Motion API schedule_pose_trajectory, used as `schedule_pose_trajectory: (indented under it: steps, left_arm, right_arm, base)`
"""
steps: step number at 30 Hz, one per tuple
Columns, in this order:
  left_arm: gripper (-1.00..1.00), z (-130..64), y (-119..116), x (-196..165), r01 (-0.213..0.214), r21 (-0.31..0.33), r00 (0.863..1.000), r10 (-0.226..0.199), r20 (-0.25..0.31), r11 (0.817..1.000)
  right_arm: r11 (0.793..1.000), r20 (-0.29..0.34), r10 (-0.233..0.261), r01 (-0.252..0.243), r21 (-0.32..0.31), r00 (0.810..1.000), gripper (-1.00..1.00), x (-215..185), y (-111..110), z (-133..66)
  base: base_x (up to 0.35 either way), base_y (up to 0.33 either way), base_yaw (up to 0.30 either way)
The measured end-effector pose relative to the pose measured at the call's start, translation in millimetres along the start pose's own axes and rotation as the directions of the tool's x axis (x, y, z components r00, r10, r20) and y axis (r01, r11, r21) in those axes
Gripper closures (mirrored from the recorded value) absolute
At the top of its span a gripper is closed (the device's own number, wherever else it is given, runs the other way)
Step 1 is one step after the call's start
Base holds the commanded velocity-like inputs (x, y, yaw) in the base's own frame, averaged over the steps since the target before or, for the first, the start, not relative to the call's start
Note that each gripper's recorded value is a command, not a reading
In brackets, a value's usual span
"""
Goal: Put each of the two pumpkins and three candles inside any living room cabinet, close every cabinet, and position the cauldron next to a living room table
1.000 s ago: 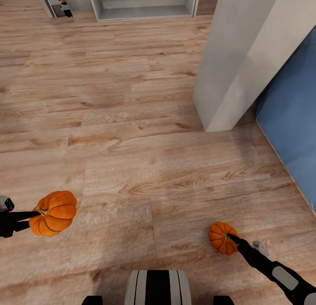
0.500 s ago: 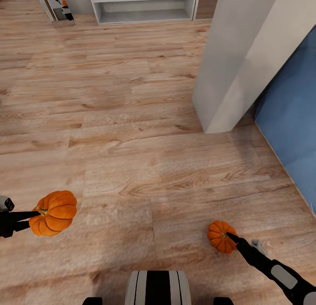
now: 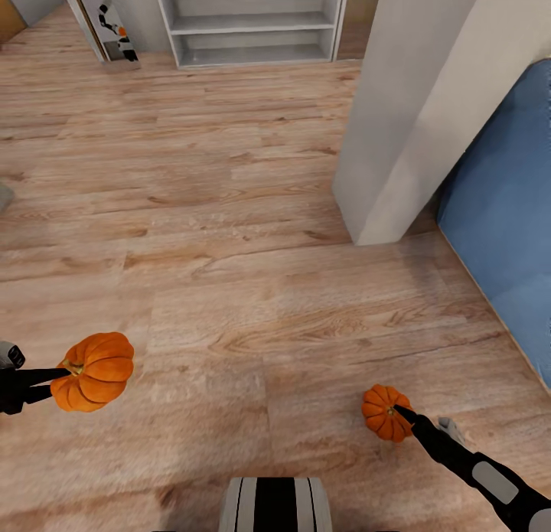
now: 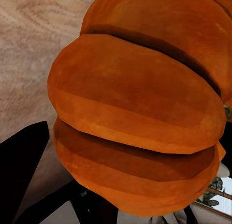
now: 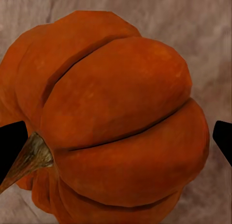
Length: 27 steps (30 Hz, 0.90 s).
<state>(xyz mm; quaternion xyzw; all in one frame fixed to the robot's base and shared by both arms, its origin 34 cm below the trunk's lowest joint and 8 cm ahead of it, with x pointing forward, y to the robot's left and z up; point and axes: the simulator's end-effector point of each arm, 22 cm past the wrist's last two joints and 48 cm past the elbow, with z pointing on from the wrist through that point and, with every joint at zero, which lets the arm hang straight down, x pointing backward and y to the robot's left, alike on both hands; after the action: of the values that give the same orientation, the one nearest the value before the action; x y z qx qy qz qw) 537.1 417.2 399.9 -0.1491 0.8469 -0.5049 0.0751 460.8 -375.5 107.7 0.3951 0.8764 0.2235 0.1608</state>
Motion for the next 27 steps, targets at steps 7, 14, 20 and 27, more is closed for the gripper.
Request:
schedule_pose_trajectory:
  steps: [7, 14, 20, 27]
  left_arm:
    - [1.00, -6.1, -12, -2, -0.023, 0.009, 1.000, 0.023, 0.014, 1.000]
    - [1.00, -14.1, -22, -4, -0.041, 0.013, 0.999, 0.040, 0.031, 0.999]
    - [1.00, -20.1, -32, -6, -0.060, 0.018, 0.997, 0.059, 0.043, 0.998]
    - [1.00, -26.4, -45, -7, -0.084, 0.027, 0.995, 0.083, 0.056, 0.996]
  right_arm:
    - [0.999, 0.018, -0.013, 0.014, -0.052, 1.000, 1.00, -10, 26, -1.7]
    - [0.983, 0.044, -0.042, 0.049, -0.177, 0.998, 1.00, -24, 84, -1.8]
    - [0.974, 0.019, -0.036, 0.039, -0.221, 0.999, 1.00, -23, 107, -6.5]
    - [0.969, 0.028, -0.038, 0.044, -0.245, 0.999, 1.00, -29, 121, -13.9]
  base:
    - [0.000, 0.000, 0.000]
    - [0.000, 0.000, 0.000]
    - [0.000, 0.000, 0.000]
    - [0.000, 0.000, 0.000]
